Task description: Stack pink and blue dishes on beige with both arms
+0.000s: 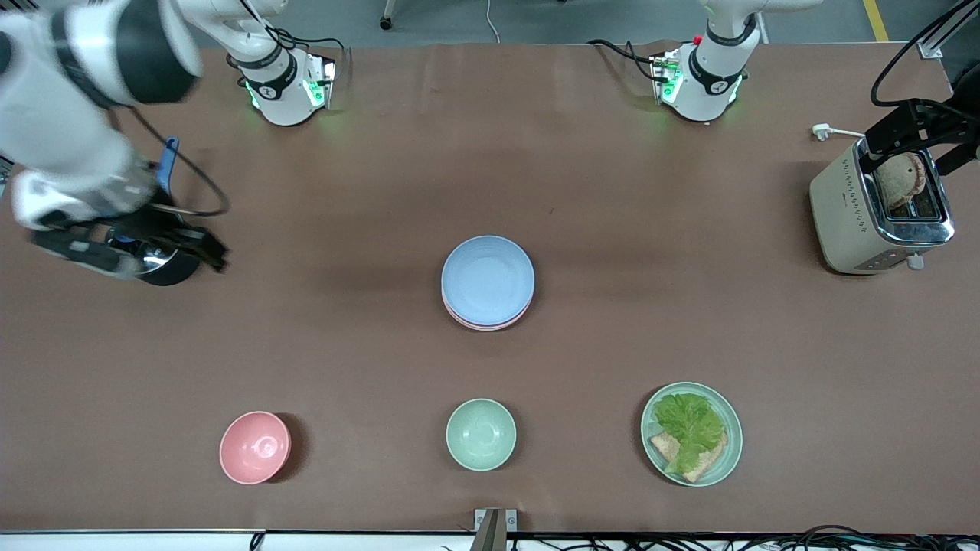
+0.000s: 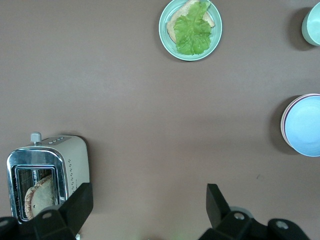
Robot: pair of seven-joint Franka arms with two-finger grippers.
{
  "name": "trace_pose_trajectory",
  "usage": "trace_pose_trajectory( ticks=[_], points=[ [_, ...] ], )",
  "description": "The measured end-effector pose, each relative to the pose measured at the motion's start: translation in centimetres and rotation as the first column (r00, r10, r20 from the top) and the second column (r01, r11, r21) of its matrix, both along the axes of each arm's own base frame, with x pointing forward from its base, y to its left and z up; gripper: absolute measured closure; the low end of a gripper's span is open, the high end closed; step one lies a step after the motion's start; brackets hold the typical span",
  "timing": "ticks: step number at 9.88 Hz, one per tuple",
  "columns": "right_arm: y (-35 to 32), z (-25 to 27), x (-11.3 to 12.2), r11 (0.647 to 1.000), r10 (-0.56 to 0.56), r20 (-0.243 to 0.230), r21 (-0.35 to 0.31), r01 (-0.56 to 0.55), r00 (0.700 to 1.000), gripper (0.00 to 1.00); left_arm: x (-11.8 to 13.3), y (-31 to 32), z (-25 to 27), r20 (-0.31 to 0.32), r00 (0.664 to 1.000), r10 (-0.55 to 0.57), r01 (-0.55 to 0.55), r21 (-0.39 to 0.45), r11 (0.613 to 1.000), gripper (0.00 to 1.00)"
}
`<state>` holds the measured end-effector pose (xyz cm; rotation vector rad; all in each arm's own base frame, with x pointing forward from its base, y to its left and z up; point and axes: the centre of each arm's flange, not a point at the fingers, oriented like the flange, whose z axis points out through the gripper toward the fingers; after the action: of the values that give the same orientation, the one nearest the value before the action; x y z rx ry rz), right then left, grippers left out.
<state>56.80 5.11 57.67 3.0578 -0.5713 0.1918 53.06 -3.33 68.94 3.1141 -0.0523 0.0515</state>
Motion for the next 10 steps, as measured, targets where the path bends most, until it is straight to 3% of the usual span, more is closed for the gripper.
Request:
trace_pose_trajectory(
  ticks=[4,7,10],
  points=[
    [-9.7,7.8,-2.5,0.999,0.05,-0.074,-0.005,-0.051,0.996,0.0,0.2,0.7,-0.1,0.0,1.0,0.014,-0.014,0.0,1.0,0.0],
    [-10.9,10.8,-3.6,0.988,0.156,-0.074,0.016,-0.155,0.985,0.0,0.2,0.7,-0.2,0.0,1.0,0.014,-0.014,0.0,1.0,0.0],
    [-10.9,10.3,-3.3,0.985,0.174,-0.084,0.018,-0.173,0.981,0.0,0.2,0.8,-0.2,0.0,1.0,0.015,-0.015,0.008,1.0,0.0]
  ],
)
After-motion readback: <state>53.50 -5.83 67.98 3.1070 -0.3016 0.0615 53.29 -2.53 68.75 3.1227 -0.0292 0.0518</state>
